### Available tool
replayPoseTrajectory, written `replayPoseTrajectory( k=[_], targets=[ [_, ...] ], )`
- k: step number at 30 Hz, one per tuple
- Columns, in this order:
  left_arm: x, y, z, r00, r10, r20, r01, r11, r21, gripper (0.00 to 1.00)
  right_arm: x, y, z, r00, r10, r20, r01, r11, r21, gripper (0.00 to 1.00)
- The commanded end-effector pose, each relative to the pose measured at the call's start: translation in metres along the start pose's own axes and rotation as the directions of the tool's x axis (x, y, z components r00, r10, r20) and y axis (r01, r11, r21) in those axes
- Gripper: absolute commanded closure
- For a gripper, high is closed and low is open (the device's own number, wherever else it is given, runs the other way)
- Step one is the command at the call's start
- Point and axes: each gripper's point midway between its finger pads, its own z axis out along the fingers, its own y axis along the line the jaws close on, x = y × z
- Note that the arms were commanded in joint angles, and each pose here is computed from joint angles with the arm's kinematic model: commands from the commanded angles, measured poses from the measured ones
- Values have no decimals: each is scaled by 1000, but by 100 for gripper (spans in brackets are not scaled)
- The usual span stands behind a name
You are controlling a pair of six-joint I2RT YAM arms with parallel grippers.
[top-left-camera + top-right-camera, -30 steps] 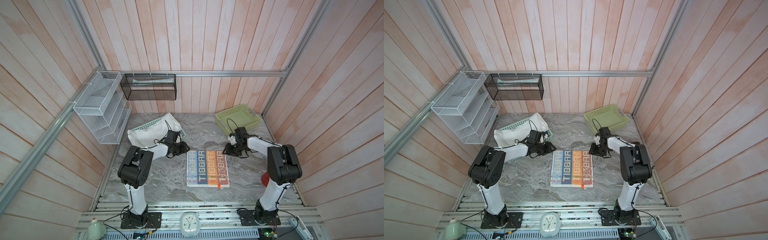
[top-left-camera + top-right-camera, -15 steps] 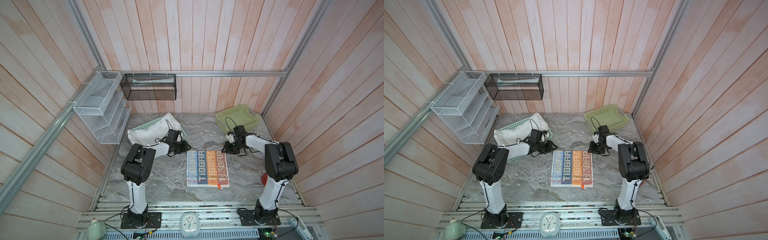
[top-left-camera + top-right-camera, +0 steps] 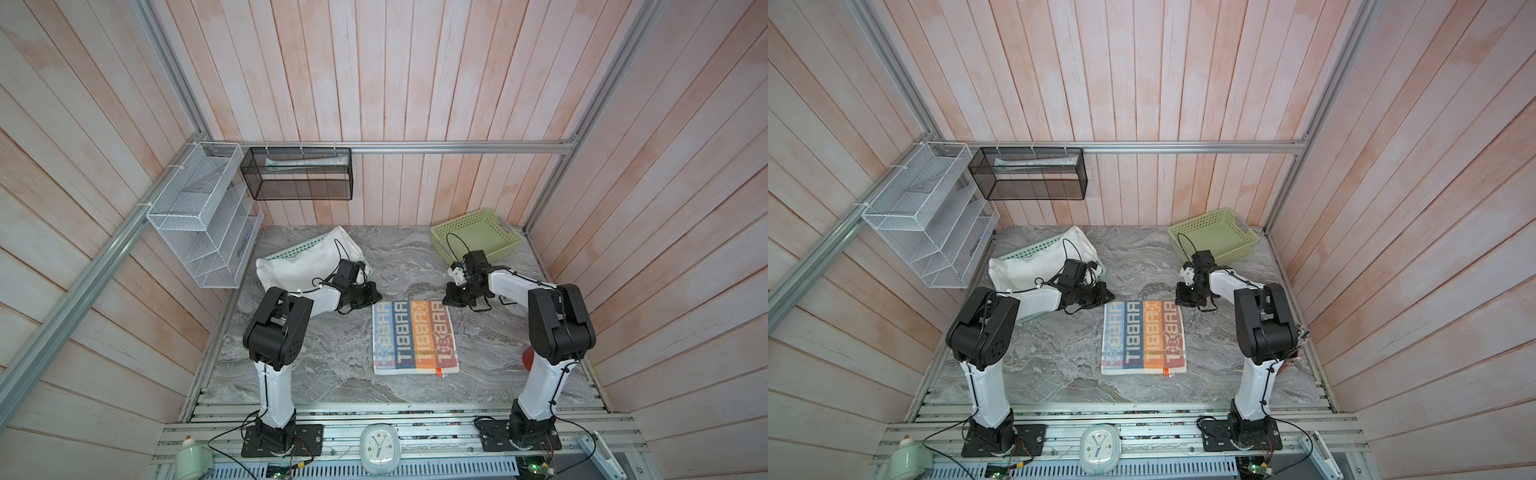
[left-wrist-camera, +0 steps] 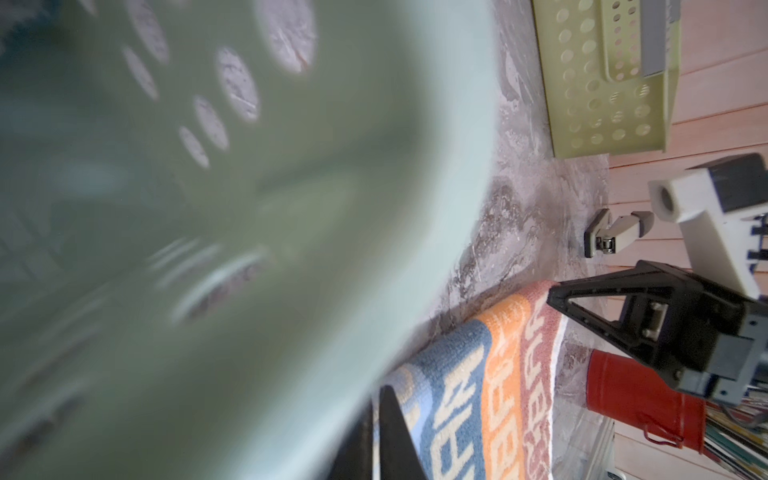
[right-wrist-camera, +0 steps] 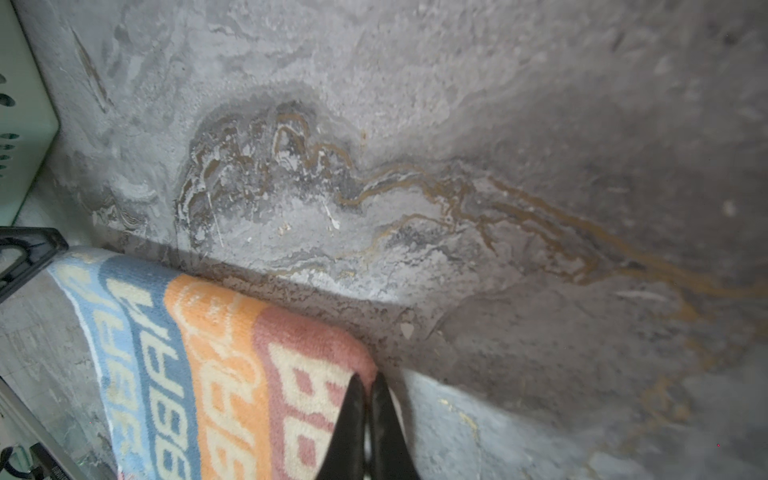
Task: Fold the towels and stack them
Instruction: 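Lift the printed towel's near edge with both grippers and fold it over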
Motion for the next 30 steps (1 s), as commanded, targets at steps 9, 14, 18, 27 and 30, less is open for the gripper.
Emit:
replayPoseTrajectory(
  k=[9,14,18,27,30],
  targets=[
    [16,14,-15,1000,-3,0,3,986,-165,62,4,-2,-19,998,-48,48,45,997,60,100],
    [13,-1,-12,999,44,9,-42,985,-166,60,26,-20,-21,999,-32,26,29,991,131,100],
    [10,-9,-4,998,65,-5,-65,984,-165,55,34,-32,-24,1000,-9,30,4,988,152,100],
    [8,-13,24,997,45,-56,-53,988,-144,55,23,-38,-27,999,-10,45,3,986,165,100],
    [10,-16,31,997,32,-75,-41,991,-124,55,20,-38,-27,999,-18,47,10,986,164,100]
  ],
)
